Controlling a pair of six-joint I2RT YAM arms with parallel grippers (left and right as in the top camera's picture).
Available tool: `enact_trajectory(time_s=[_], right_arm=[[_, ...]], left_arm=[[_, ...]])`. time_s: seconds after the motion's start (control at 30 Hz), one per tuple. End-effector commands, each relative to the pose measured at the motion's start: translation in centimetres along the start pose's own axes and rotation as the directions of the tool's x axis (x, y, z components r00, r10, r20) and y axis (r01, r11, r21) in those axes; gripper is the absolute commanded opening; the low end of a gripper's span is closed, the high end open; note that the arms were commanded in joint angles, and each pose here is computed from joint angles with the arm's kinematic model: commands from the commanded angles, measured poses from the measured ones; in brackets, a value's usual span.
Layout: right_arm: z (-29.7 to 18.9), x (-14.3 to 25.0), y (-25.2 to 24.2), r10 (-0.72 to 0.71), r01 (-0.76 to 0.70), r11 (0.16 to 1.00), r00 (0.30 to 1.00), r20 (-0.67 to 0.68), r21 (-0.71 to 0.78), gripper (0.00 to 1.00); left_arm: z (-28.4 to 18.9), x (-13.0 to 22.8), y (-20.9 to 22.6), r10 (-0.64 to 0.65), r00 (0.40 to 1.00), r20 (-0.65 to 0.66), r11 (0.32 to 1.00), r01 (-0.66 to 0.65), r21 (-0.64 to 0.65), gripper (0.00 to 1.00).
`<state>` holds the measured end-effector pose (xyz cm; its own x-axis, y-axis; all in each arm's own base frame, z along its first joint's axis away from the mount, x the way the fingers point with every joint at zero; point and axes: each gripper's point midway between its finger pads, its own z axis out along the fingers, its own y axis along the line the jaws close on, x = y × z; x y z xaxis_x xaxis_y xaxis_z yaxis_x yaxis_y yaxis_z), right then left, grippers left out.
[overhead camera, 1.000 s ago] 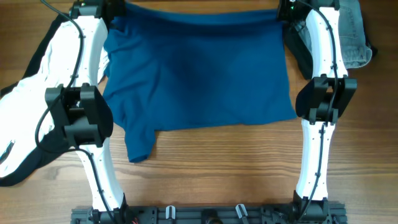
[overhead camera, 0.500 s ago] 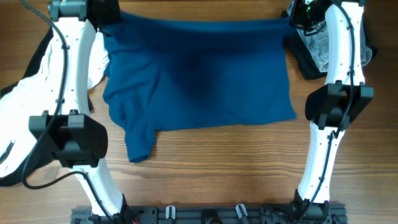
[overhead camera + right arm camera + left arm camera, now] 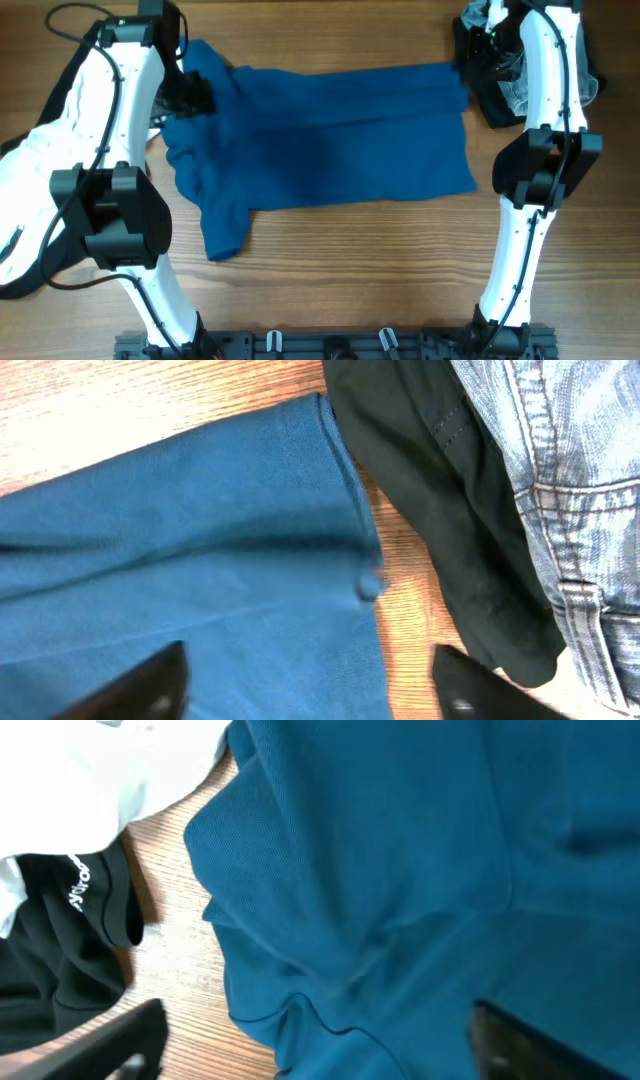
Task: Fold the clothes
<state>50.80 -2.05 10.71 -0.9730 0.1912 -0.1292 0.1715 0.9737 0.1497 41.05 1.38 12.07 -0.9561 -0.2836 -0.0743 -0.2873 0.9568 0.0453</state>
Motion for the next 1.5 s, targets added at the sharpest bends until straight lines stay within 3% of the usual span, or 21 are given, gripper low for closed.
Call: enact_trajectory(time_s=[0.0, 0.1, 0.2, 0.27, 0.37, 0.5, 0.7, 0.83, 0.97, 1.0, 1.03, 1.07, 1.17, 1.2, 1.27, 1.37, 1.4, 1.47], right_arm=[[-4.4, -0.6, 0.3, 0.014, -0.011, 0.999, 0.996, 0.086, -0.038, 0.83], [-10.9, 0.4, 0.9, 0.053, -0.043, 0.997, 0.982, 0.182, -0.057, 0.83], [-16.3, 2.8, 1.5, 0.099, -0.085, 0.994, 0.966, 0.239, -0.067, 0.82], [-17.9, 4.2, 1.6, 0.149, -0.133, 0.988, 0.957, 0.249, -0.080, 0.83], [-16.2, 8.7, 0.1, 0.246, -0.249, 0.969, 0.959, 0.138, -0.001, 0.82], [-10.5, 15.3, -2.4, 0.413, -0.407, 0.896, 0.911, 0.007, 0.175, 0.82], [-2.9, 17.7, -3.7, 0.469, -0.454, 0.867, 0.883, -0.026, 0.202, 0.81], [1.4, 18.4, -3.8, 0.468, -0.458, 0.873, 0.884, -0.023, 0.166, 0.81], [4.1, 19.7, -3.4, 0.471, -0.462, 0.878, 0.881, -0.051, 0.121, 0.80], [4.6, 19.9, -3.5, 0.470, -0.462, 0.879, 0.881, -0.049, 0.119, 0.77], [5.2, 20.3, -3.6, 0.471, -0.463, 0.878, 0.881, -0.049, 0.120, 0.75], [5.8, 20.7, -3.8, 0.472, -0.463, 0.878, 0.880, -0.049, 0.125, 0.73], [7.4, 22.9, -4.3, 0.480, -0.465, 0.873, 0.874, -0.082, 0.148, 0.72], [7.9, 23.6, -4.5, 0.496, -0.480, 0.863, 0.864, -0.091, 0.157, 0.71], [8.6, 24.1, -4.5, 0.504, -0.489, 0.860, 0.859, -0.090, 0.148, 0.65], [9.6, 24.0, -4.6, 0.504, -0.494, 0.860, 0.862, -0.061, 0.125, 0.50], [9.6, 23.7, -4.5, 0.502, -0.495, 0.861, 0.863, -0.051, 0.116, 0.31], [9.6, 23.8, -4.4, 0.502, -0.494, 0.862, 0.863, -0.061, 0.111, 0.04]], left_arm=[[-2.5, -1.1, 0.6, -0.020, 0.997, 0.078, 1.000, 0.019, 0.013, 1.00], [-8.3, -1.6, 0.9, -0.088, 0.972, 0.219, 0.995, 0.073, 0.075, 1.00], [-11.8, 1.3, 1.0, -0.147, 0.965, 0.215, 0.984, 0.120, 0.133, 1.00], [-12.7, 3.3, 1.6, -0.177, 0.968, 0.179, 0.980, 0.156, 0.126, 1.00], [-12.4, 6.3, 2.2, -0.242, 0.965, 0.103, 0.967, 0.232, 0.101, 1.00], [-7.1, 11.5, 1.4, -0.352, 0.936, 0.018, 0.934, 0.350, 0.069, 1.00], [5.3, 19.8, 1.2, -0.471, 0.866, -0.167, 0.879, 0.476, -0.007, 0.97], [9.8, 22.2, 1.6, -0.463, 0.869, -0.176, 0.883, 0.470, -0.003, 0.77], [11.9, 24.2, 0.9, -0.458, 0.859, -0.228, 0.877, 0.479, 0.042, 0.67], [12.3, 24.1, 0.9, -0.458, 0.862, -0.220, 0.876, 0.479, 0.053, 0.57], [12.5, 24.0, 0.8, -0.457, 0.864, -0.210, 0.876, 0.479, 0.062, 0.26], [12.5, 23.9, 0.9, -0.458, 0.865, -0.202, 0.876, 0.478, 0.060, 0.04], [11.9, 23.0, 0.9, -0.460, 0.868, -0.188, 0.875, 0.479, 0.066, 0.04], [10.6, 21.9, 0.7, -0.417, 0.893, -0.168, 0.896, 0.435, 0.087, 0.04], [8.5, 20.3, 1.2, -0.392, 0.913, -0.115, 0.913, 0.402, 0.072, 0.04], [2.7, 17.0, 3.5, -0.345, 0.936, 0.069, 0.938, 0.346, 0.008, 0.04], [1.1, 16.3, 4.0, -0.338, 0.934, 0.118, 0.940, 0.340, 0.001, 0.04], [-1.1, 15.5, 4.9, -0.342, 0.920, 0.192, 0.937, 0.350, -0.011, 0.04]])
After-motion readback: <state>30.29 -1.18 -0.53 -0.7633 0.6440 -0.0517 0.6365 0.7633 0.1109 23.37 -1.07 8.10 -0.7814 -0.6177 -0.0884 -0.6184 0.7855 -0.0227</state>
